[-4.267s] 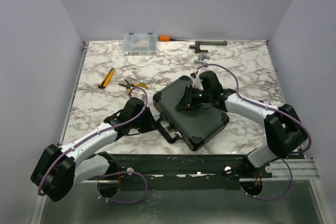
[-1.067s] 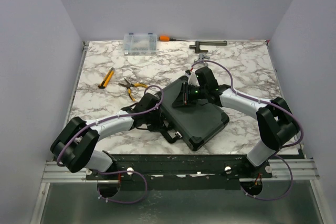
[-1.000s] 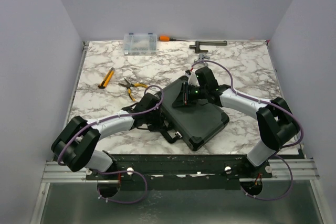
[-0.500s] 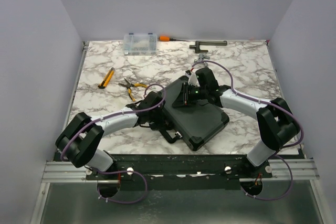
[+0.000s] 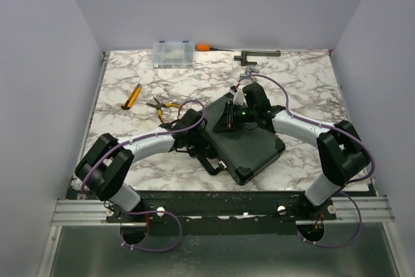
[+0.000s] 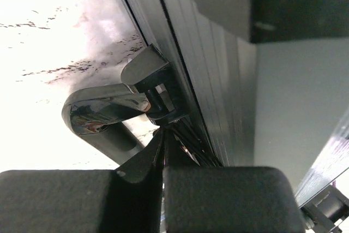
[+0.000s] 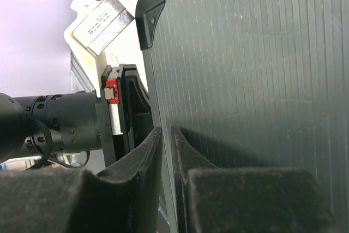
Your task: Pack up texas hold em set
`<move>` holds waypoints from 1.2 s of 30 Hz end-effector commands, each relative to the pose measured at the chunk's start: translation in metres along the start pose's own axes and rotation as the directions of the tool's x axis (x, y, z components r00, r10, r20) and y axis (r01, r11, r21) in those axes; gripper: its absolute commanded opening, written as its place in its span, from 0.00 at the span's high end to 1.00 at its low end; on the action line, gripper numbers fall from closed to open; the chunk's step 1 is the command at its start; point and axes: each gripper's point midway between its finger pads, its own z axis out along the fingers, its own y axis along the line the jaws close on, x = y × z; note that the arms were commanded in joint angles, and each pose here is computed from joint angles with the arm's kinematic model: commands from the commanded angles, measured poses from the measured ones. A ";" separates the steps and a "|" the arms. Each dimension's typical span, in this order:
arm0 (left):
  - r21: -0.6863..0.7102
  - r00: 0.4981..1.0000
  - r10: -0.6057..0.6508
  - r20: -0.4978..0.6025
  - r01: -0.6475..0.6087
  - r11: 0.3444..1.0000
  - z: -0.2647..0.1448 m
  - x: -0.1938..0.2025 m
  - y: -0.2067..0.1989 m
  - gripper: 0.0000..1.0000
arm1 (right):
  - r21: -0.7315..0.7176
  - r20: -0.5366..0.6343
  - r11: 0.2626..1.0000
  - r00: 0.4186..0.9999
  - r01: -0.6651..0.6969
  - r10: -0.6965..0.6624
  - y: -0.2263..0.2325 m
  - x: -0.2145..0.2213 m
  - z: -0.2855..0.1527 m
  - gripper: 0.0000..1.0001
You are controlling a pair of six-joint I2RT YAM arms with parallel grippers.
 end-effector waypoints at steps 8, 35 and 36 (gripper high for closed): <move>-0.152 0.979 -0.173 -0.107 0.156 0.976 0.057 0.035 0.054 1.00 | 0.397 -0.279 0.911 0.930 -0.114 0.238 -0.112 0.120 -0.007 0.82; -0.210 0.995 0.007 0.103 0.015 0.978 -0.021 -0.005 0.031 1.00 | 0.381 -0.218 0.920 0.958 -0.091 0.185 -0.097 0.096 -0.012 0.83; -0.218 0.991 0.020 0.133 0.010 0.976 -0.026 -0.010 0.032 1.00 | 0.379 -0.209 0.921 0.962 -0.085 0.175 -0.094 0.091 -0.013 0.83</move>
